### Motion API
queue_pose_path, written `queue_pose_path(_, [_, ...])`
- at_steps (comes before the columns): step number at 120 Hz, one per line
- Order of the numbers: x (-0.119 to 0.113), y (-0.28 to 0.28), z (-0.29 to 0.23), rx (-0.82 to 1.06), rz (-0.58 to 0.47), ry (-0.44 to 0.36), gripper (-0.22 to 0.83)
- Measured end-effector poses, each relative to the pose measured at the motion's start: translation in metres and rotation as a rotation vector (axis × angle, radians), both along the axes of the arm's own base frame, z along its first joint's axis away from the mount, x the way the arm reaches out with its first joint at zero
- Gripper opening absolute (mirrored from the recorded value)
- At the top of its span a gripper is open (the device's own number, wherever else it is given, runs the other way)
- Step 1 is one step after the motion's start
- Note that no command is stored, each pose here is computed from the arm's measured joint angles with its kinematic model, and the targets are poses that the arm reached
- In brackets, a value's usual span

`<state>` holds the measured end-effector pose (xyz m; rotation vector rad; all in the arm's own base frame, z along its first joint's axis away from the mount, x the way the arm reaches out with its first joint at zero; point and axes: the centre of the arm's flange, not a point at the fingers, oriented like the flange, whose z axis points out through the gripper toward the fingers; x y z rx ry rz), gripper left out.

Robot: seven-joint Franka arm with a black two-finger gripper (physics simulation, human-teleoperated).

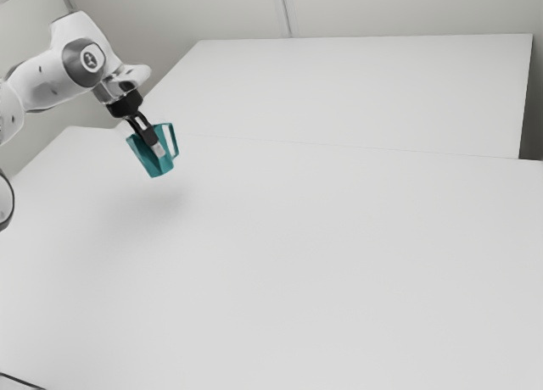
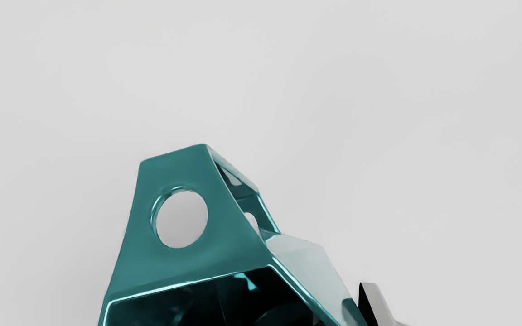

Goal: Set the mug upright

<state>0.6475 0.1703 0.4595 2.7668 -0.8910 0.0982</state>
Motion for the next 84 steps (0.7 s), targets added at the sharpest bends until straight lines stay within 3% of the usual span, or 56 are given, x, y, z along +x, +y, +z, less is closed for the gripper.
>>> queue_pose_path(14, [-0.019,-0.043,-0.012,0.139,-0.010,-0.006,-0.14])
queue_pose_path(38, [-0.037,-0.093,-0.027,0.290,-0.019,-0.088,-0.13])
queue_pose_path(84, [-0.058,-0.115,-0.085,0.304,0.083,-0.222,-0.13])
